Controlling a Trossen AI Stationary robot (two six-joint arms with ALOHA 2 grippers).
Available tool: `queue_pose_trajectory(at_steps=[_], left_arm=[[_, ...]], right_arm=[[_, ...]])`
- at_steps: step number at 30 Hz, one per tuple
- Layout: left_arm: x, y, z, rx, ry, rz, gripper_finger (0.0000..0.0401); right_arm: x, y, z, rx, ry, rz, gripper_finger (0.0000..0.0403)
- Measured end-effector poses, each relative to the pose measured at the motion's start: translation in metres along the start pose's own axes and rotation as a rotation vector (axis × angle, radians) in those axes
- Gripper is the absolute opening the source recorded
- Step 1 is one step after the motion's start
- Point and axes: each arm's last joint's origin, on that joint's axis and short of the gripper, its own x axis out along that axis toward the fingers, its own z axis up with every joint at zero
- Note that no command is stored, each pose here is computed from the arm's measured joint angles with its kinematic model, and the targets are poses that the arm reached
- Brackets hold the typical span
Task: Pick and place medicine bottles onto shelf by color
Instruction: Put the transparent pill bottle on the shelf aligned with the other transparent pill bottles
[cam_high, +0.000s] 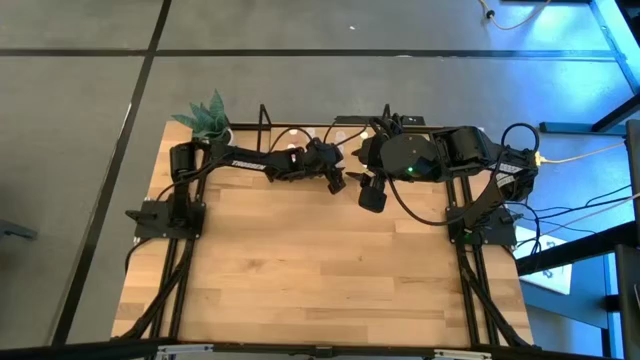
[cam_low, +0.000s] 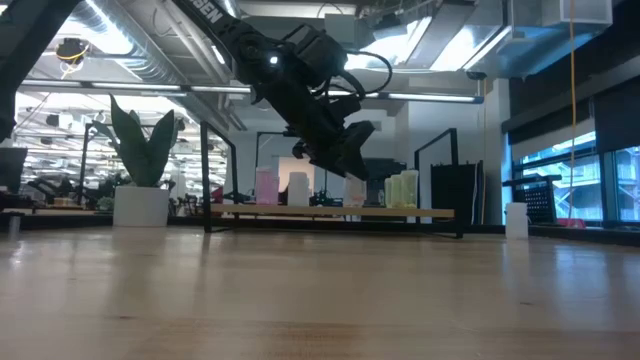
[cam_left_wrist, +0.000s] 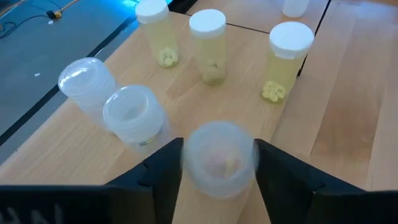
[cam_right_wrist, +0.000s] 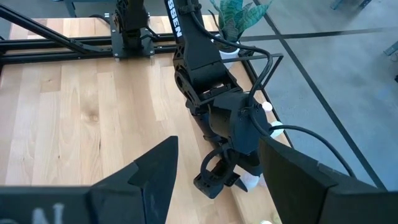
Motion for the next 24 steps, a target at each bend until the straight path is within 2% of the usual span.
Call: queue_pose_trajectory(at_steps=[6, 24], left_arm=[[-0.0001, 0.0001, 0.0003, 0.025, -0.003, 0.005, 0.021], [-0.0008, -0.0003, 0.004, 0.06, -0.038, 0.013, 0.0212]], right_arm=[[-0.0001, 0.0, 0.0, 0.0, 0.0, 0.0, 0.0224], [0.0, 0.0001, 0.0, 0.0, 0.0, 0.0, 0.0224]])
